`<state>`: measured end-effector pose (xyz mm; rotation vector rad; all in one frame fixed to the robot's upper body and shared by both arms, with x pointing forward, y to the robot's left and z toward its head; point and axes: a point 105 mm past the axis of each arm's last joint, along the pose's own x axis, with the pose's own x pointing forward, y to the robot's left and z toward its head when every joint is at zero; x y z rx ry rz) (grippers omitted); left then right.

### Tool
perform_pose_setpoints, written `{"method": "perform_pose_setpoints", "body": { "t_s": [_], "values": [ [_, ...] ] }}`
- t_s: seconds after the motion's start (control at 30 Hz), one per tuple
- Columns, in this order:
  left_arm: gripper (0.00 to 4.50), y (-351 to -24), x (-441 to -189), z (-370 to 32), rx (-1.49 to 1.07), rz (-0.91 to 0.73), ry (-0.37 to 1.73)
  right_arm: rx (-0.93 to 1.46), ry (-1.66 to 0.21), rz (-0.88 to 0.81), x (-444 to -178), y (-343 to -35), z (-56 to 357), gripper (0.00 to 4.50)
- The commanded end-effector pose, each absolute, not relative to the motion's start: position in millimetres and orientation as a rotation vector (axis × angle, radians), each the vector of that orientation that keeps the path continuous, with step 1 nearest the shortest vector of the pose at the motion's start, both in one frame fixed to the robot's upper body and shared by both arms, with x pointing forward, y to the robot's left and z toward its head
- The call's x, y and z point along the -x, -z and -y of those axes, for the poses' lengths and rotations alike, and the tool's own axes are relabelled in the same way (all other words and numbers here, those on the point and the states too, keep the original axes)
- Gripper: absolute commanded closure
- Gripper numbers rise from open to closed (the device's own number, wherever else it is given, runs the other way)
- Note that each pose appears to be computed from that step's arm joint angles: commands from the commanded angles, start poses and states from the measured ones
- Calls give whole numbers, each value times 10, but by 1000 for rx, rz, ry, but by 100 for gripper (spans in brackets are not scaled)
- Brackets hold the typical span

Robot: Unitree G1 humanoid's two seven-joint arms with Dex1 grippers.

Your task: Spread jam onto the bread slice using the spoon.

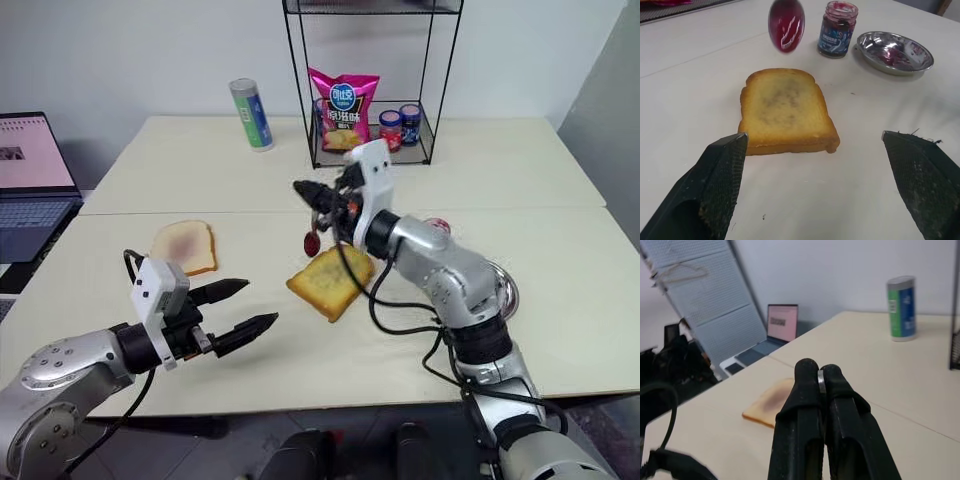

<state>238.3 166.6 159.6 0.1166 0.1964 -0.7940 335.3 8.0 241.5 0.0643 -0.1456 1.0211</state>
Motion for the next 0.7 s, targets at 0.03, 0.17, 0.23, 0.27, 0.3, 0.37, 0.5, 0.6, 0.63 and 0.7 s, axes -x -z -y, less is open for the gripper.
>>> {"method": "perform_pose_setpoints", "body": {
  "t_s": [0.03, 0.17, 0.23, 0.27, 0.3, 0.37, 0.5, 0.6, 0.63, 0.7],
  "values": [
    [0, -1720, -2343, -1607, -133, -140, 798, 155, -1094, 337, -3174, -2502, -162, 445],
    [0, -1731, -2345, -1602, -131, -139, 798, 207, -1105, 388, -3157, -2504, -181, 445],
    [0, -1730, -2345, -1591, -129, -139, 801, 214, -1108, 398, -3155, -2500, -186, 445],
    [0, -1730, -2346, -1586, -129, -139, 802, 215, -1108, 399, -3156, -2497, -189, 445],
    [0, -1735, -2351, -1577, -128, -136, 805, 222, -1107, 402, -3157, -2491, -188, 445],
    [0, -1746, -2360, -1565, -127, -131, 809, 242, -1106, 407, -3158, -2475, -182, 445],
    [0, -1755, -2370, -1561, -127, -129, 814, 255, -1104, 404, -3160, -2455, -165, 445],
    [0, -1765, -2380, -1558, -129, -127, 818, 273, -1101, 400, -3163, -2431, -148, 445],
    [0, -1768, -2383, -1557, -130, -126, 820, 275, -1100, 399, -3165, -2427, -144, 445],
    [0, -1768, -2386, -1556, -131, -126, 823, 269, -1094, 393, -3173, -2420, -137, 445]
  ]
}}
